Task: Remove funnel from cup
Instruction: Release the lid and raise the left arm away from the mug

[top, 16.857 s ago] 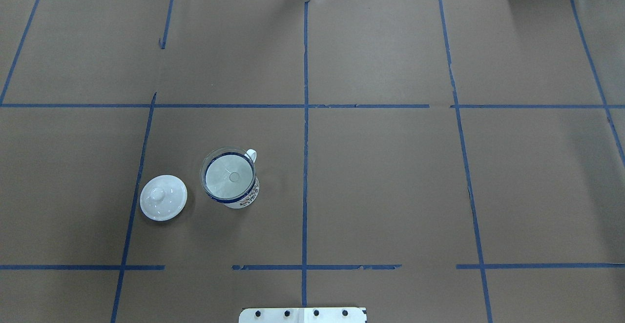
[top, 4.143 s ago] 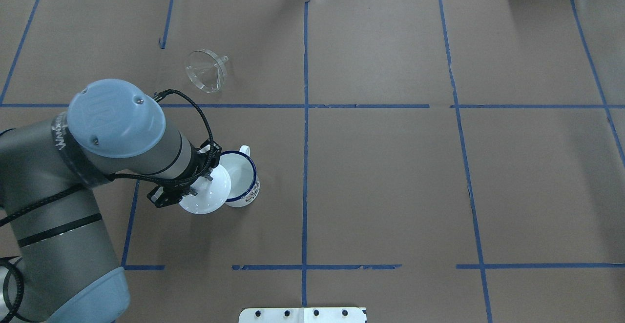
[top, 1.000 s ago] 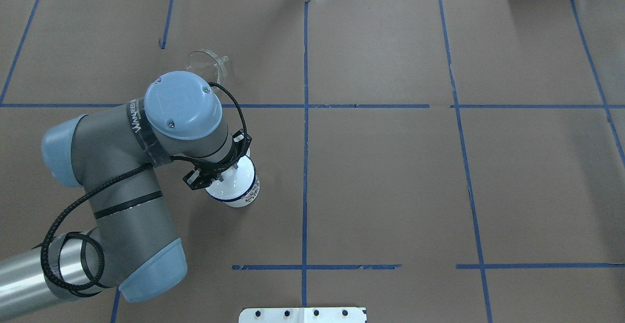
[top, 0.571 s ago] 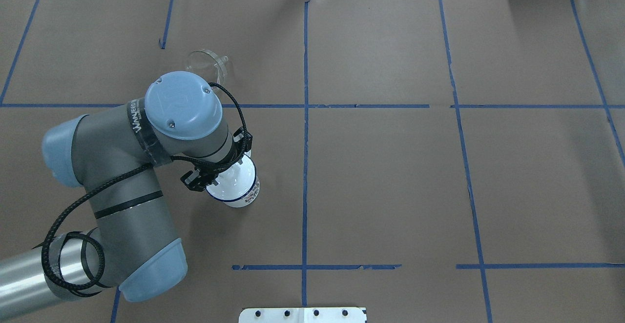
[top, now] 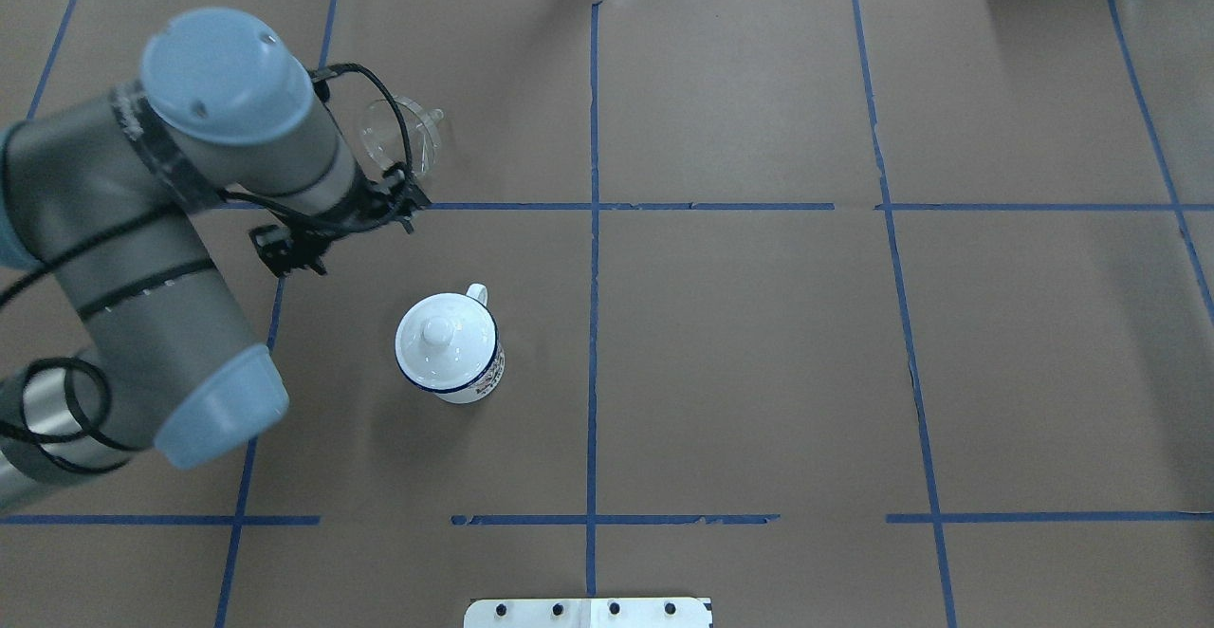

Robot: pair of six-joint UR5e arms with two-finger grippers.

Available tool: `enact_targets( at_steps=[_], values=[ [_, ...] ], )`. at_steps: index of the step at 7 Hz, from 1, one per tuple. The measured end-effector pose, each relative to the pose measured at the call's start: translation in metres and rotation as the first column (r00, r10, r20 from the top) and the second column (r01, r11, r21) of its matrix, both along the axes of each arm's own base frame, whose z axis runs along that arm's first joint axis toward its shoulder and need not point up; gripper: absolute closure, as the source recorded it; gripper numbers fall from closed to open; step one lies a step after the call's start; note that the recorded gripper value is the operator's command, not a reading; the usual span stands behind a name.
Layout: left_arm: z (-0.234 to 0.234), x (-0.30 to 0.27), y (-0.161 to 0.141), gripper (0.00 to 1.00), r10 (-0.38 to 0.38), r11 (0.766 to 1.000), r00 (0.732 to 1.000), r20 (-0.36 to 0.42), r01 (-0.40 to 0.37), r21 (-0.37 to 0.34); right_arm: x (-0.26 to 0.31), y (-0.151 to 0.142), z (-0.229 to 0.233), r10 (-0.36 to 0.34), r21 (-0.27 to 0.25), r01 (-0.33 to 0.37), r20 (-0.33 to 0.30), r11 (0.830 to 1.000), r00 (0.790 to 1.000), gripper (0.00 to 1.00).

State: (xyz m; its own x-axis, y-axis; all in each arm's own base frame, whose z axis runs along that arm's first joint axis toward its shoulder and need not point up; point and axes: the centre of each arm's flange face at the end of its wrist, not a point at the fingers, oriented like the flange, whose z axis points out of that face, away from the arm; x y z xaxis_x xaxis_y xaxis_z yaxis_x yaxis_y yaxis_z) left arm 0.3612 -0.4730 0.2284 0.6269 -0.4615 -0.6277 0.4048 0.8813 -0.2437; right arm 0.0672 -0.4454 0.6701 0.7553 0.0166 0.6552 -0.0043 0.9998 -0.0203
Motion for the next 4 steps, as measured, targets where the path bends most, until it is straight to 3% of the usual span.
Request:
enact_targets(
  at_steps=[2,4],
  values=[
    [0.066,-0.125,-0.055,0.0,0.138,0.986,0.99,0.007,-0.138,0.089,0.0,0.0,0.001,0.0,-0.001,0.0,0.0,1.0,1.0,0.0],
    [0.183,-0.265,-0.081,0.0,0.296,0.94,0.955,0.034,-0.297,0.167,0.0,0.0,0.001,0.0,-0.001,0.0,0.0,1.0,1.0,0.0]
  ],
)
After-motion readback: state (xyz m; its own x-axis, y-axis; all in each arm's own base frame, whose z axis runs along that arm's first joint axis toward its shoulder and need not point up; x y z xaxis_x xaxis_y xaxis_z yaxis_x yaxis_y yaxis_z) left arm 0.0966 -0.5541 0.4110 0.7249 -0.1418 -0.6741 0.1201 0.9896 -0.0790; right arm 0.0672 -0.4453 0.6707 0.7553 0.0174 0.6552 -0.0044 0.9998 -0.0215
